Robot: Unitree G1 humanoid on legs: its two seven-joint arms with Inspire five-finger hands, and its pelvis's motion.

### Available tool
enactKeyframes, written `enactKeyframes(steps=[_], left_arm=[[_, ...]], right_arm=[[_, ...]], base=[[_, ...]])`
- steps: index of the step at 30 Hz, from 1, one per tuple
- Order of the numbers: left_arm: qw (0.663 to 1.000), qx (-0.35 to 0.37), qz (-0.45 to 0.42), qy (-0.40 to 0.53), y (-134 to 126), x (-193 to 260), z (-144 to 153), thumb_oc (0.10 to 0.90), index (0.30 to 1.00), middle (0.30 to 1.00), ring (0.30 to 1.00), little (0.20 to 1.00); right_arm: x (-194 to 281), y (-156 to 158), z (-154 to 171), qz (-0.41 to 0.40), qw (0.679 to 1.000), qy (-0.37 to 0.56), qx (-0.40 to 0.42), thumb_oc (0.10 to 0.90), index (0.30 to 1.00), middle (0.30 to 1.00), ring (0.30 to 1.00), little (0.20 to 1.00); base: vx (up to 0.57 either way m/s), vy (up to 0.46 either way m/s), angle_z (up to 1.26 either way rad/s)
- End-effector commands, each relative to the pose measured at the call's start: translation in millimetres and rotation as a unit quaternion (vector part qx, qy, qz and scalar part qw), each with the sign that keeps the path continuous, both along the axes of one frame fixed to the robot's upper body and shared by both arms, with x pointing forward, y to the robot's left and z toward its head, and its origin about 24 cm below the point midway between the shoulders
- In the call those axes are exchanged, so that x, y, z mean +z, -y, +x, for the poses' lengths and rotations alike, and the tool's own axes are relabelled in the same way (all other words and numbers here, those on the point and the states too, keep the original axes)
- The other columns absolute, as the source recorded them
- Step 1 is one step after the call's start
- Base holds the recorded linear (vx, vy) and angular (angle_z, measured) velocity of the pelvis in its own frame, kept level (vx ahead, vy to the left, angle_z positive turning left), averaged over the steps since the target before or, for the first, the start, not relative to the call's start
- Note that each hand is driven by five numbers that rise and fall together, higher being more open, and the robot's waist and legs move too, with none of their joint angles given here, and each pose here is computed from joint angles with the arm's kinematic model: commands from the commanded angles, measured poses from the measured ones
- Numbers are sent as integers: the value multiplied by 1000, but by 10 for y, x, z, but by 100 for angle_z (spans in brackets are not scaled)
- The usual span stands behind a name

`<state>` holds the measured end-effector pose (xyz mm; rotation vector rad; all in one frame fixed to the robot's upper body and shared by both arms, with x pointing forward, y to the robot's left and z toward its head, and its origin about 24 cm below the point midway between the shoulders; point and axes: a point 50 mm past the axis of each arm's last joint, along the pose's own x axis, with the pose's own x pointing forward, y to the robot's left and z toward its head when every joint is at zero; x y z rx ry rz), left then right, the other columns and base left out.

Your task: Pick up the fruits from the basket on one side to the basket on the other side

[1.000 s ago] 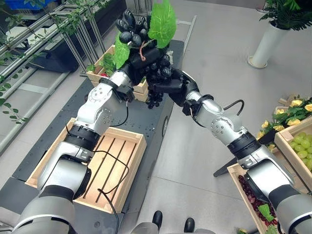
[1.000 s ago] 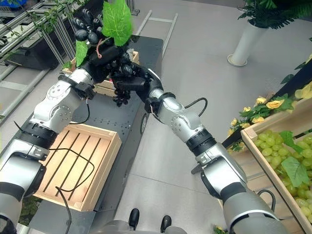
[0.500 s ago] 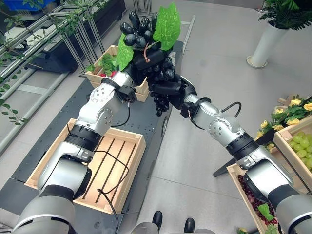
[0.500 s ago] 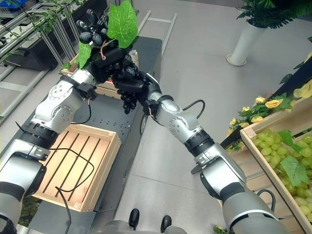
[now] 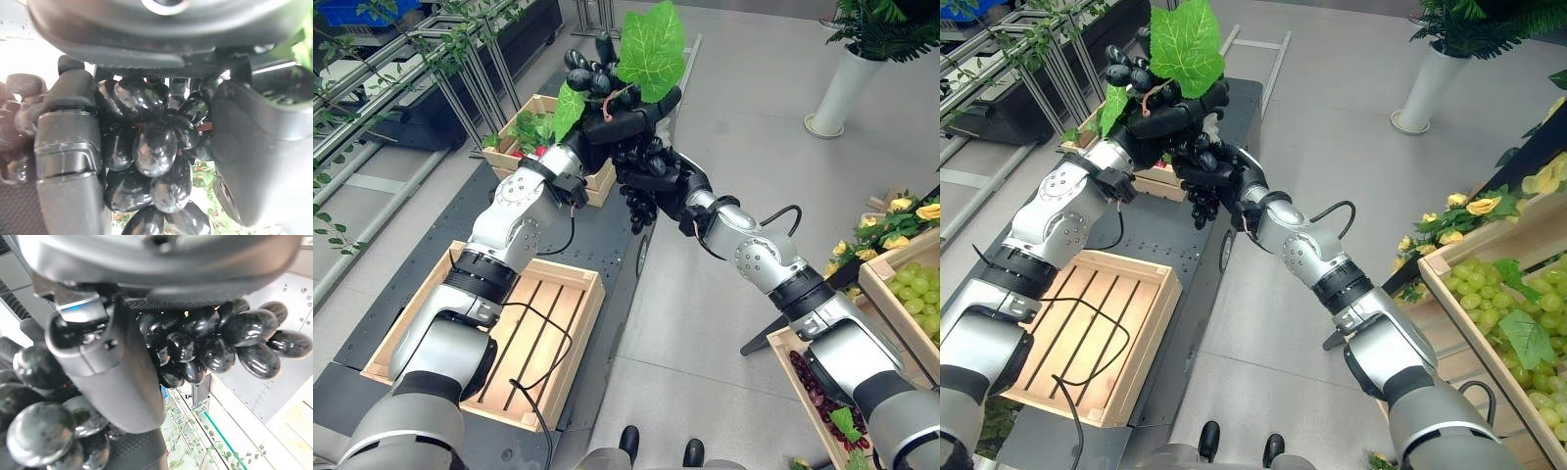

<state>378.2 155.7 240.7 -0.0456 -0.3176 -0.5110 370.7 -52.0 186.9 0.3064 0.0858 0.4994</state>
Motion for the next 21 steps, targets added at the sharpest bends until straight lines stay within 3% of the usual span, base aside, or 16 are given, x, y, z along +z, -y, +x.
enactKeyframes(steps=[1, 21], left_arm=[[998, 53, -29, -18, -132, -12, 178, 800, 900, 900, 900, 900], [974, 179, -110, -82, -774, -661, 95, 800, 900, 900, 900, 900]], right_arm=[[349, -285, -126, 123, 988, 60, 70, 400, 300, 300, 300, 300], [-113, 142, -122, 116, 993, 14, 24, 400, 300, 300, 300, 300]], base=[[0, 0, 0], [-6, 8, -3]])
